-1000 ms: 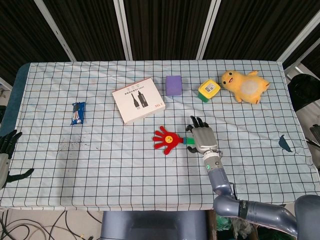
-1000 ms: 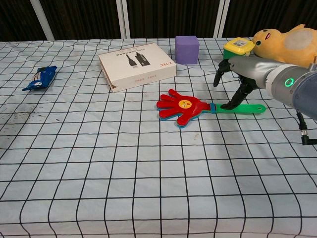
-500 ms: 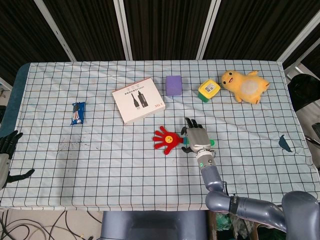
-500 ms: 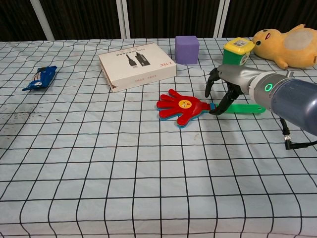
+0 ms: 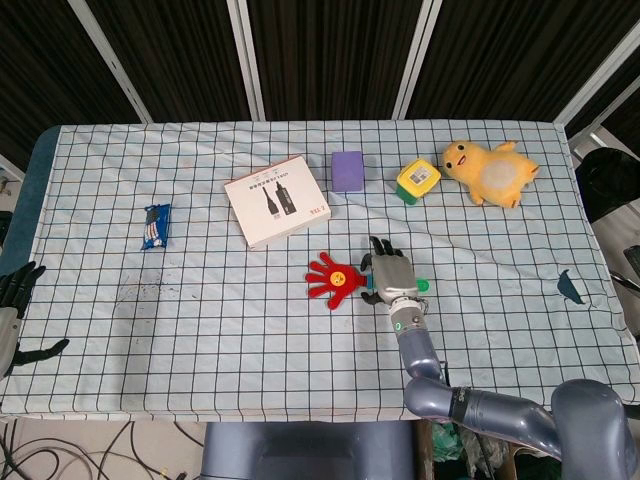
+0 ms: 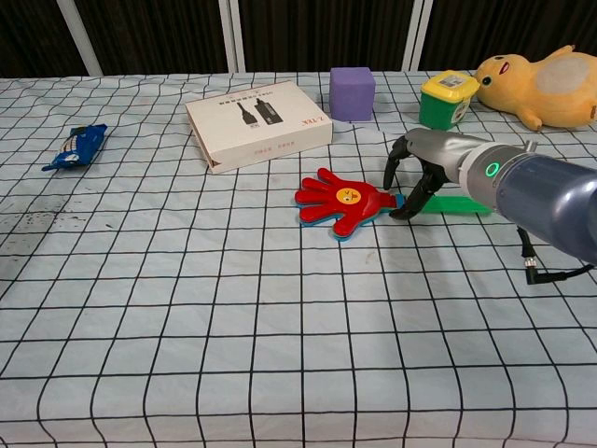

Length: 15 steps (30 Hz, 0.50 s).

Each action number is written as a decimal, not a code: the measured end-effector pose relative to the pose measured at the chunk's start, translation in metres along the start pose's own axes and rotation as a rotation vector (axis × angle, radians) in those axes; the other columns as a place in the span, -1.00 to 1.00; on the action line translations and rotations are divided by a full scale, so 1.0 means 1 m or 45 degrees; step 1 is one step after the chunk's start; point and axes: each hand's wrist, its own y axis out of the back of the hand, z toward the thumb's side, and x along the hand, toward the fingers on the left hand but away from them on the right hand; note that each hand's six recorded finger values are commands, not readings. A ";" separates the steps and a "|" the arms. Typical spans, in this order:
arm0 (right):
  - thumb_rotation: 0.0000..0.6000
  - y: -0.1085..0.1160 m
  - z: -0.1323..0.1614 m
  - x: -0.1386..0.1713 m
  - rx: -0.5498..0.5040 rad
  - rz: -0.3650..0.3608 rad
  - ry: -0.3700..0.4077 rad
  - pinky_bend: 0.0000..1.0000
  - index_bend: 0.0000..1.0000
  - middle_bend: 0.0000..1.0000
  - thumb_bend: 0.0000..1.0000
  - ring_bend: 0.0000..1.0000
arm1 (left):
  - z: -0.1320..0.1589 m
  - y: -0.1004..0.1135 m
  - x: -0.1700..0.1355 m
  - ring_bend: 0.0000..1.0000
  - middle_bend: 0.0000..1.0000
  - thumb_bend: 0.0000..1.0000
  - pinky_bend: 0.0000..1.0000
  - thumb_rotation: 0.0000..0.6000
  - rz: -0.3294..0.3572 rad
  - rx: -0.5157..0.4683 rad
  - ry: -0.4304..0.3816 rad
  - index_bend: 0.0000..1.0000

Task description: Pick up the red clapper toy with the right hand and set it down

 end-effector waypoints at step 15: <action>1.00 -0.004 -0.001 -0.003 -0.016 0.008 -0.002 -0.70 0.16 -0.80 -0.33 -1.00 | -0.001 0.000 0.001 -1.00 -1.00 -1.00 -1.00 1.00 -0.005 -0.006 0.008 -1.00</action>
